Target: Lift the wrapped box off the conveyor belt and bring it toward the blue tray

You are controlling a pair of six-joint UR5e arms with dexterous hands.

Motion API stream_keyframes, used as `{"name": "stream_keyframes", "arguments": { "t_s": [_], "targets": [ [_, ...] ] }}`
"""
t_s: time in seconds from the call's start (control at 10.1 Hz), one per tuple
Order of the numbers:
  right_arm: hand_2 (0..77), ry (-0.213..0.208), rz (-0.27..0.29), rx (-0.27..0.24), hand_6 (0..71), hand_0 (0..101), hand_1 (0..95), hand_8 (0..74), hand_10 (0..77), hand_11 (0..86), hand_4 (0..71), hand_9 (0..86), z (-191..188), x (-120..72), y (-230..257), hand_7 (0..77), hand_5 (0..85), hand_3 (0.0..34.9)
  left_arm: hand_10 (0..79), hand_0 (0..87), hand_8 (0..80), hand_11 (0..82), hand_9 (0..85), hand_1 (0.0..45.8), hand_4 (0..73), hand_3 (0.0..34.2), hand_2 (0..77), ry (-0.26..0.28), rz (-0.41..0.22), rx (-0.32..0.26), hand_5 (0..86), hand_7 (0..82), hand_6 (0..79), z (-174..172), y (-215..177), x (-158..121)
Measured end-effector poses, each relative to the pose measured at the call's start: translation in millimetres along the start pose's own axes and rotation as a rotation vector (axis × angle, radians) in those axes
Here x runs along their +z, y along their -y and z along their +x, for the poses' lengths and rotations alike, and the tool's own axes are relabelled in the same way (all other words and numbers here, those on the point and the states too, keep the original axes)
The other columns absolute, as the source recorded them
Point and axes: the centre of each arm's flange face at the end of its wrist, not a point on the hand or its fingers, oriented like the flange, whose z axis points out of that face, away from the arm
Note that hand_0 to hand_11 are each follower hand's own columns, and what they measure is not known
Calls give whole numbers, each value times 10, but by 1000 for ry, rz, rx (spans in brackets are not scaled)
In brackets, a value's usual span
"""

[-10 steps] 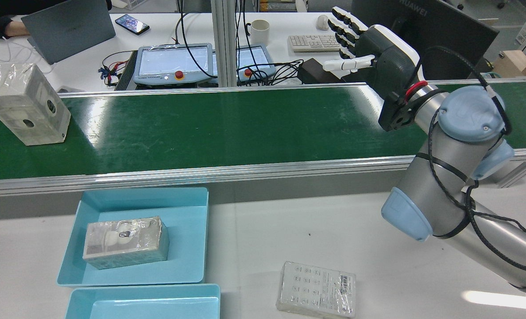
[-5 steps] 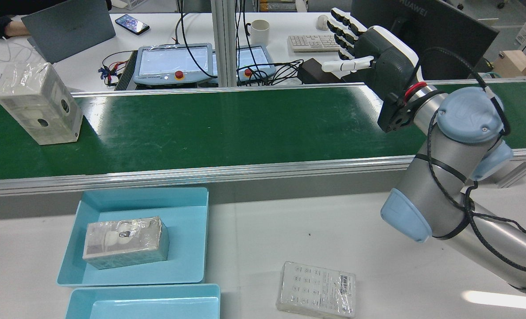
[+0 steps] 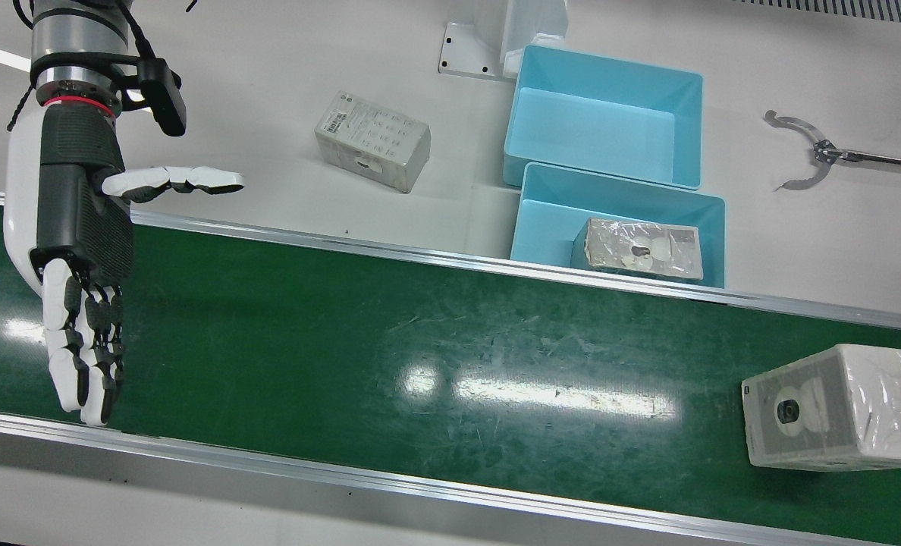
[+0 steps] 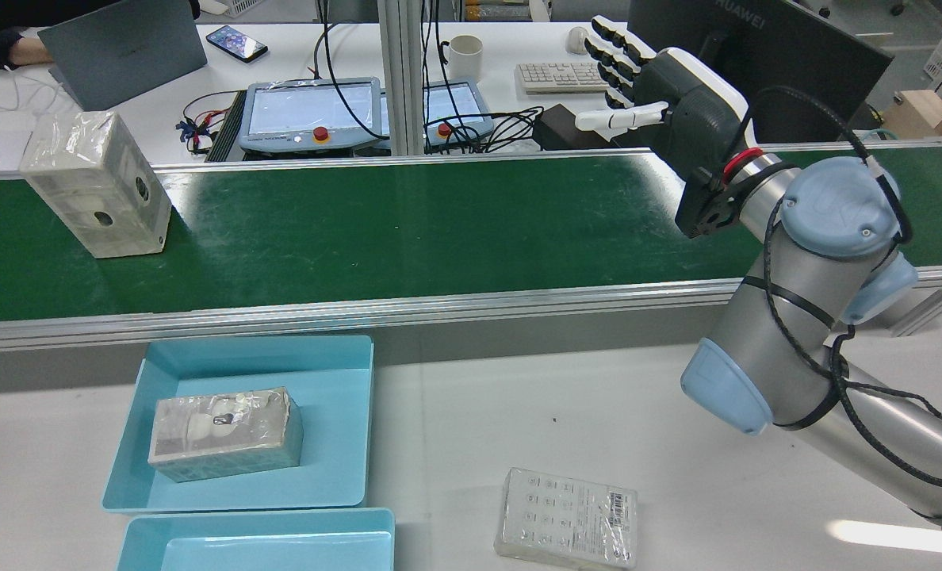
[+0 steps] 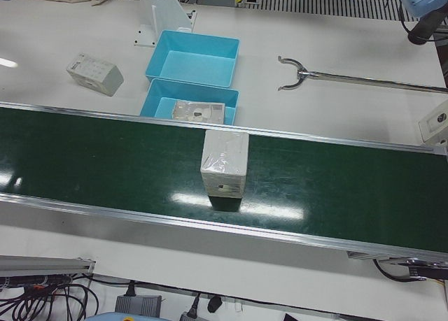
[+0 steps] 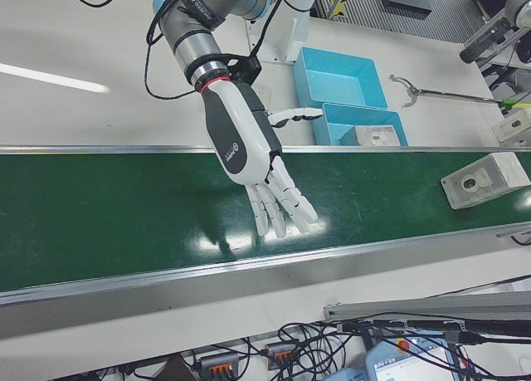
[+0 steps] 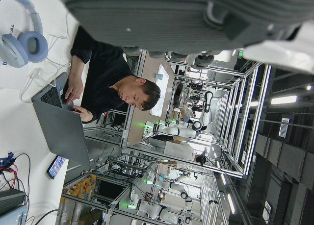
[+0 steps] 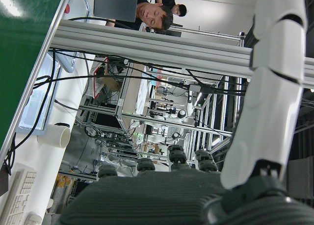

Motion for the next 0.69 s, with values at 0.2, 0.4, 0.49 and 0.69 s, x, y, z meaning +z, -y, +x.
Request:
{"name": "stream_keyframes", "arguments": {
  "t_s": [0.2, 0.4, 0.49, 0.69],
  "targets": [
    [120, -1, 0, 1, 0, 443, 115, 5, 0, 5, 0, 16, 6, 0, -1, 5, 98, 156, 5, 0, 0, 0, 0, 0, 0, 0, 5, 0, 0, 0, 11, 5, 0, 0, 0, 0],
    [125, -1, 0, 1, 0, 443, 115, 5, 0, 5, 0, 16, 10, 1, 0, 5, 98, 156, 0, 0, 0, 0, 0, 0, 0, 0, 11, 0, 0, 0, 11, 0, 0, 0, 0, 0],
    [125, -2, 0, 1, 0, 443, 115, 5, 0, 5, 0, 16, 10, 0, 0, 5, 98, 156, 0, 0, 0, 0, 0, 0, 0, 0, 11, 0, 0, 0, 11, 0, 0, 0, 0, 0],
    [125, -2, 0, 1, 0, 443, 115, 11, 0, 5, 0, 16, 10, 0, -1, 5, 98, 156, 0, 0, 0, 0, 0, 0, 0, 0, 5, 0, 0, 0, 11, 0, 0, 0, 0, 0]
  ]
}}
